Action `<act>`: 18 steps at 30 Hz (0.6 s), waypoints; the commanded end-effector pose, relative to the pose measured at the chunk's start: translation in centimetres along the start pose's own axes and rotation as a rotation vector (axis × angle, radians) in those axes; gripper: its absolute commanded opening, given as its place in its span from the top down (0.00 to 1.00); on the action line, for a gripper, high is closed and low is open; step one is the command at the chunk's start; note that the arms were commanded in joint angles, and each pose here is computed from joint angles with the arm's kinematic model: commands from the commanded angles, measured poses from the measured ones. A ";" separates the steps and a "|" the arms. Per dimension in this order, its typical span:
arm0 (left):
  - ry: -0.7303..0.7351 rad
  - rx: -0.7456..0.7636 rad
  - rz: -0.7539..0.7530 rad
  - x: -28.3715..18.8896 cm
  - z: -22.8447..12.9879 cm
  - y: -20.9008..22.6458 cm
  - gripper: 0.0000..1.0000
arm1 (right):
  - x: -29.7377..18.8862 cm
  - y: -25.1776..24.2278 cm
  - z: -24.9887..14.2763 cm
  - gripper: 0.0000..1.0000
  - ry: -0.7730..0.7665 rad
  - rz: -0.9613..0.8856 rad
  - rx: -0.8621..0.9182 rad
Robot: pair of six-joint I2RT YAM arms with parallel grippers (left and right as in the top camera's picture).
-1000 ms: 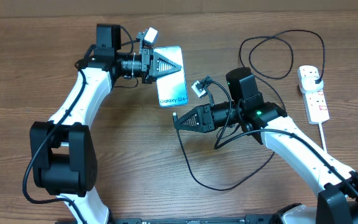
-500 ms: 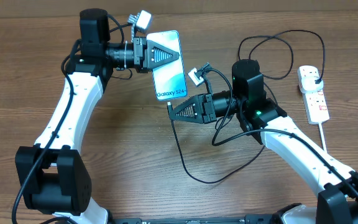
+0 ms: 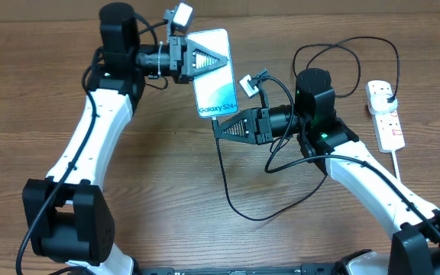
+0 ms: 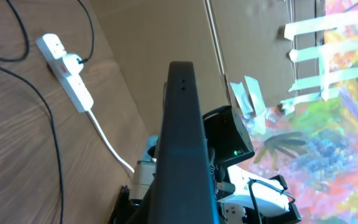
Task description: Plug charger to phone and switch on socket
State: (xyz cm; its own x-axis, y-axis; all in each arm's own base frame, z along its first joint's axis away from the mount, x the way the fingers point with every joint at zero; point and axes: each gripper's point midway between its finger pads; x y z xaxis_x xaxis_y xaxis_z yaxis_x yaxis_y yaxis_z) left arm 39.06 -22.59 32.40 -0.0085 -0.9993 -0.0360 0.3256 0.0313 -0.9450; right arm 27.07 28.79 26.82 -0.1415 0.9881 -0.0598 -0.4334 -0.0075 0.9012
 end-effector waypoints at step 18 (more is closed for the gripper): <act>0.004 0.083 -0.020 -1.3 0.1 -2.3 0.96 | -0.4 1.0 0.2 0.96 0.012 0.024 -0.029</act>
State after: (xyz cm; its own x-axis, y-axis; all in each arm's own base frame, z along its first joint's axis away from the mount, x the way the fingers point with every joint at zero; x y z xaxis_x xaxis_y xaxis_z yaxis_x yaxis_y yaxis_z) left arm 39.80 -20.67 32.52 0.0221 -0.9993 -0.0305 0.3279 0.0361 -0.9440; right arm 26.74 28.68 27.08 -0.1638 0.9852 -0.0505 -0.4336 -0.0259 0.9008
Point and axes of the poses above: each gripper's point midway between its finger pads, its own x axis out along the fingers, its own y axis along the line the jaws close on, z = x × y, and after that the axes turned 1 degree about x, right-handed
